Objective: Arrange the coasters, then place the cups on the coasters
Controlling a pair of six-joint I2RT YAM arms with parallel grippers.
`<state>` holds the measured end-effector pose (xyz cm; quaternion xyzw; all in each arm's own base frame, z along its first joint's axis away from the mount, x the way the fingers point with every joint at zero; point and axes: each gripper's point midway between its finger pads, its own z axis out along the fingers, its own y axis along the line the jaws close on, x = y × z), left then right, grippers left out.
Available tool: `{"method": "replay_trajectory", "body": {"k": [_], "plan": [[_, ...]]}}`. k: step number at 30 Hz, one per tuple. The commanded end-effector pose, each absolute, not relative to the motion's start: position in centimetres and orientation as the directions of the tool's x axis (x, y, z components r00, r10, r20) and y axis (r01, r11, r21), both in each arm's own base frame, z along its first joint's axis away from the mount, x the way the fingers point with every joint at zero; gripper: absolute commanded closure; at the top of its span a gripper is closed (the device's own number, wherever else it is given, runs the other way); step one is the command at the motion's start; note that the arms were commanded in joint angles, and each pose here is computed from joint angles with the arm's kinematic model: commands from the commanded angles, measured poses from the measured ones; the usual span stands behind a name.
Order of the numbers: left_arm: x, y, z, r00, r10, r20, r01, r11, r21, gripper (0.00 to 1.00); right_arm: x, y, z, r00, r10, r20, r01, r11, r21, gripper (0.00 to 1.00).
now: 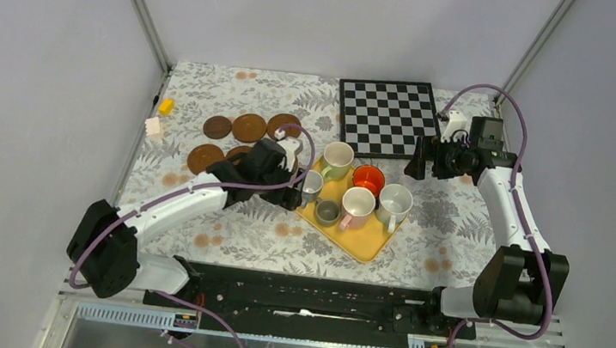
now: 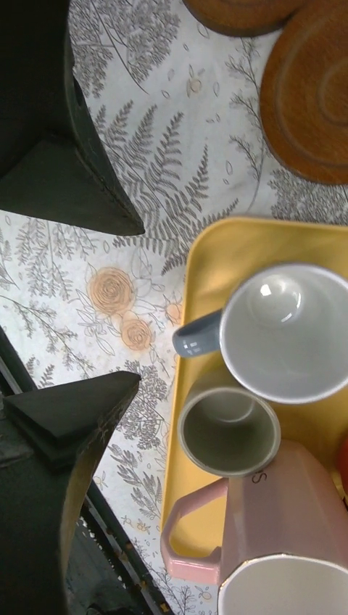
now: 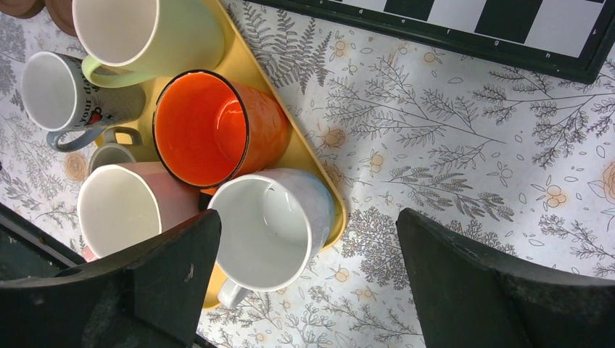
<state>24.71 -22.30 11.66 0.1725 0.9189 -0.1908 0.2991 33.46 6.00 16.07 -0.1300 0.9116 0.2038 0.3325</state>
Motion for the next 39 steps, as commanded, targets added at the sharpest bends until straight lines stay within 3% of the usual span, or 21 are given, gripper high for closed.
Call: {"method": "replay_trajectory", "body": {"k": [1,8,12,28,31,35,39], "plan": [[26.6,-24.6,12.6,-0.697,0.16,-0.699,0.422,0.879,-0.219,0.27,34.0,5.5,16.2,-0.736,-0.108,-0.668,-0.368,0.892,0.262,0.02],[27.5,-26.3,12.4,-0.652,0.192,-0.733,0.414,0.901,-0.132,0.34,34.1,5.7,16.2,-0.743,-0.104,-0.661,-0.368,0.888,0.275,0.02],[27.8,-26.9,11.5,-0.652,0.187,-0.735,0.395,0.911,-0.12,0.46,33.9,5.6,16.1,-0.744,-0.107,-0.66,-0.367,0.89,0.27,0.02],[28.6,-26.7,8.2,-0.676,0.203,-0.708,0.363,0.928,-0.08,0.66,33.7,5.6,15.9,-0.748,-0.112,-0.655,-0.37,0.889,0.27,0.02],[28.7,-26.6,8.0,-0.684,0.201,-0.701,0.361,0.929,-0.086,0.76,33.7,5.6,15.9,-0.746,-0.113,-0.656,-0.371,0.889,0.269,0.02],[28.4,-26.1,8.0,-0.697,0.212,-0.685,0.37,0.925,-0.09,0.97,33.7,5.5,15.8,-0.746,-0.115,-0.656,-0.371,0.889,0.267,0.02],[28.1,-24.9,9.5,-0.678,0.243,-0.694,0.396,0.916,-0.065,1.0,33.7,5.6,15.7,-0.748,-0.117,-0.654,-0.373,0.888,0.269,0.02]]}}
